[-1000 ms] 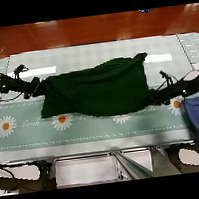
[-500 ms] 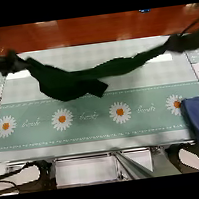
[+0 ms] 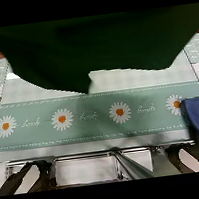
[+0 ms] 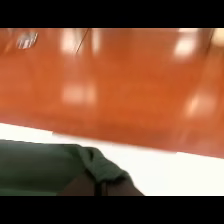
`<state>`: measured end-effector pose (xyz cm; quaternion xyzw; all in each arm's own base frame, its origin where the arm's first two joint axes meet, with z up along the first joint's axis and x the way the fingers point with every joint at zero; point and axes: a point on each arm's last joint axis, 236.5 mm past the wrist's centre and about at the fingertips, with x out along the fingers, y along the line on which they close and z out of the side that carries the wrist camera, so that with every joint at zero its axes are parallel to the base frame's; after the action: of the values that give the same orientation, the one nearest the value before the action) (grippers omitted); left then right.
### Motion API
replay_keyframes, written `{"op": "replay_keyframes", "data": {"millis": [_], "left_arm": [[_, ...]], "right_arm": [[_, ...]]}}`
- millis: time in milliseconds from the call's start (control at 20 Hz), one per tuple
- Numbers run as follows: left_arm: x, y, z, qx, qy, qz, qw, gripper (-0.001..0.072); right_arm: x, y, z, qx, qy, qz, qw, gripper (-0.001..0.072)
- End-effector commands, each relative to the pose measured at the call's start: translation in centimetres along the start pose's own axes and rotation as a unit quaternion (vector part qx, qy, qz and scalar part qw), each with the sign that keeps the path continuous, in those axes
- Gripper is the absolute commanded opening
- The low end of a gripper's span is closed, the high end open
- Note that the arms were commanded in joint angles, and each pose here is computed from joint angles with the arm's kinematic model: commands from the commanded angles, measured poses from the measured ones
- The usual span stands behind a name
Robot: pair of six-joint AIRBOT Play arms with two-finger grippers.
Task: Fold the shirts.
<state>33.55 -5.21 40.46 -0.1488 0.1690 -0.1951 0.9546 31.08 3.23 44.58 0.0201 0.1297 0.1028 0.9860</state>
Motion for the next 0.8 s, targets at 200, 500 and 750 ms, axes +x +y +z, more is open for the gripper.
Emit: {"op": "replay_keyframes", "data": {"millis": [200, 500, 750], "left_arm": [[-15.2, -4.6, 2.2, 0.102, -0.161, 0.182, 0.965, 0.0021], [-19.8, -3.6, -2.7, 0.098, -0.109, 0.230, 0.962, 0.0021], [-15.8, -0.1, -7.6, 0.053, 0.004, 0.233, 0.971, 0.0021]], "right_arm": [[-10.4, 2.5, 2.0, -0.038, -0.078, -0.040, 0.995, 0.0026], [-13.4, 1.6, -3.6, -0.006, -0.005, -0.084, 0.996, 0.0026], [-8.4, 1.5, -10.9, 0.049, 0.103, -0.048, 0.992, 0.0026]]}}
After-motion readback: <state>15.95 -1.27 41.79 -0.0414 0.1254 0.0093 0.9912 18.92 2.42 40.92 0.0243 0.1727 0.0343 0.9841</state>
